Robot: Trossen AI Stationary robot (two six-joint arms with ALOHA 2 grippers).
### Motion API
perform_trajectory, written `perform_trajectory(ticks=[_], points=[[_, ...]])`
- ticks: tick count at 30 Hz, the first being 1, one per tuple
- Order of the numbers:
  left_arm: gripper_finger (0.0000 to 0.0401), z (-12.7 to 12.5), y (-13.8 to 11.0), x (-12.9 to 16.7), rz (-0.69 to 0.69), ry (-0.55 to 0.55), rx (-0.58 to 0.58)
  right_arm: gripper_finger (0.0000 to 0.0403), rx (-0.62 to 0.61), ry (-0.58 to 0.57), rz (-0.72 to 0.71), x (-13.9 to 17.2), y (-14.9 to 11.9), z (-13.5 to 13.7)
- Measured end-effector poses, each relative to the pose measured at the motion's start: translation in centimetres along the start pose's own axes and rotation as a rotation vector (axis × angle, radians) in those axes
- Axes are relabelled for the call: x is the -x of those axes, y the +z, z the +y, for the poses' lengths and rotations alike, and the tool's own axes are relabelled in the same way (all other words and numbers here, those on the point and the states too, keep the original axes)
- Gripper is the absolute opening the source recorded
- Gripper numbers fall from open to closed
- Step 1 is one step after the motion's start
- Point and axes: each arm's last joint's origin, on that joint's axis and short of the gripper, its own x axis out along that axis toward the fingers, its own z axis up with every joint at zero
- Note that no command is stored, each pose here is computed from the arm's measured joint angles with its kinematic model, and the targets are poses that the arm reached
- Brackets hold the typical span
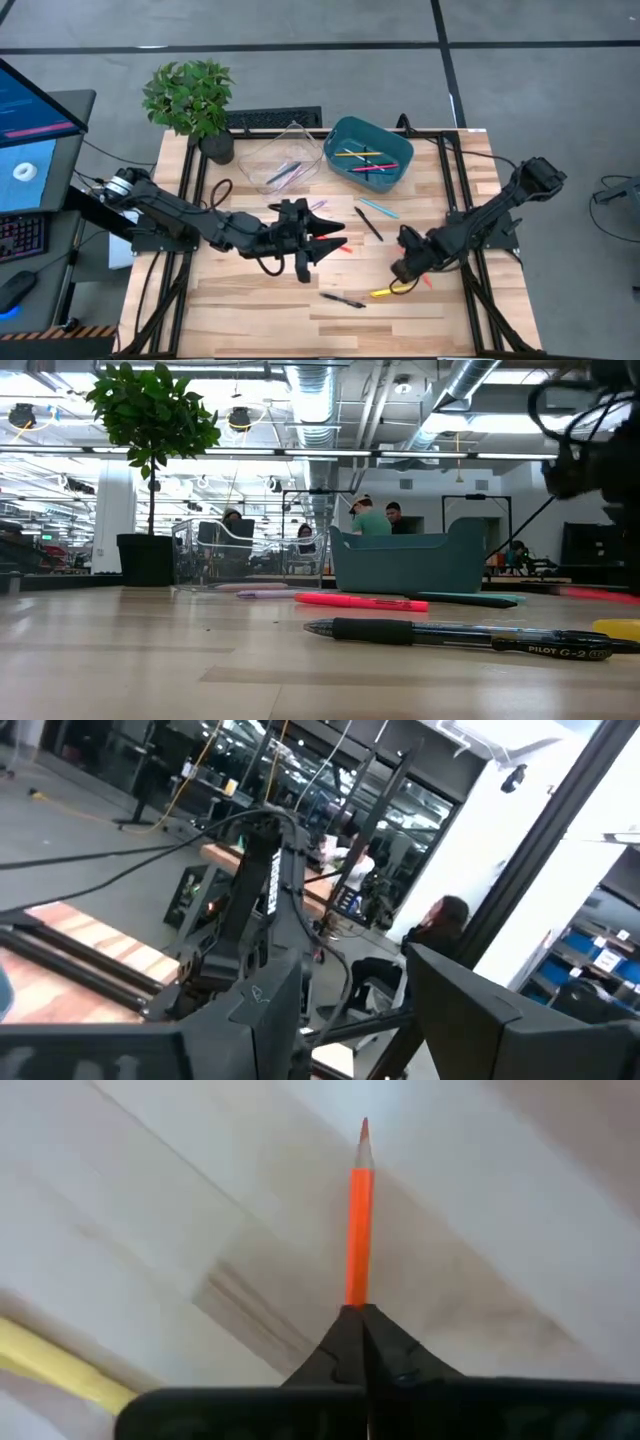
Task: Sort pens & pencils
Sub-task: Put the orange colored pencil into the blue bin
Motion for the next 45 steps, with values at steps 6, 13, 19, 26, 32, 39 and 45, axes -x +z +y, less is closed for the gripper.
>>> perform_trajectory(ticks=[6, 13, 19, 26, 32, 39, 45], points=[[0.0173, -0.1, 0.4, 0.2, -0.015, 0.009, -0.029, 0.0001, -0.042, 0.119, -0.161, 2.9, 0.9, -0.8], [0.0173, 0.1, 0.3, 0.2, 0.000, 0.023, -0.043, 0.0004, -0.025, 0.300, -0.306, 6.3, 1.7, -2.0], [0.0173, 0.0, 0.4, 0.2, -0.013, 0.017, -0.035, 0.0027, 0.272, 0.310, -0.154, 5.5, 0.5, -1.0], [0.0173, 0.1, 0.4, 0.2, -0.010, 0.020, -0.034, 0.0056, 0.480, 0.159, 0.090, 1.9, 0.0, 1.6], [0.0173, 0.0, 0.4, 0.2, -0.013, 0.013, -0.026, 0.0127, 0.550, 0.136, 0.099, 1.2, 0.3, 3.6], [0.0173, 0.0, 0.4, 0.2, -0.007, 0.007, -0.026, 0.0204, 0.552, 0.077, 0.111, -0.7, 0.5, 3.7], [0.0173, 0.0, 0.4, 0.2, -0.006, 0.006, -0.022, 0.0198, 0.512, 0.022, 0.130, -2.6, 0.4, 3.9]])
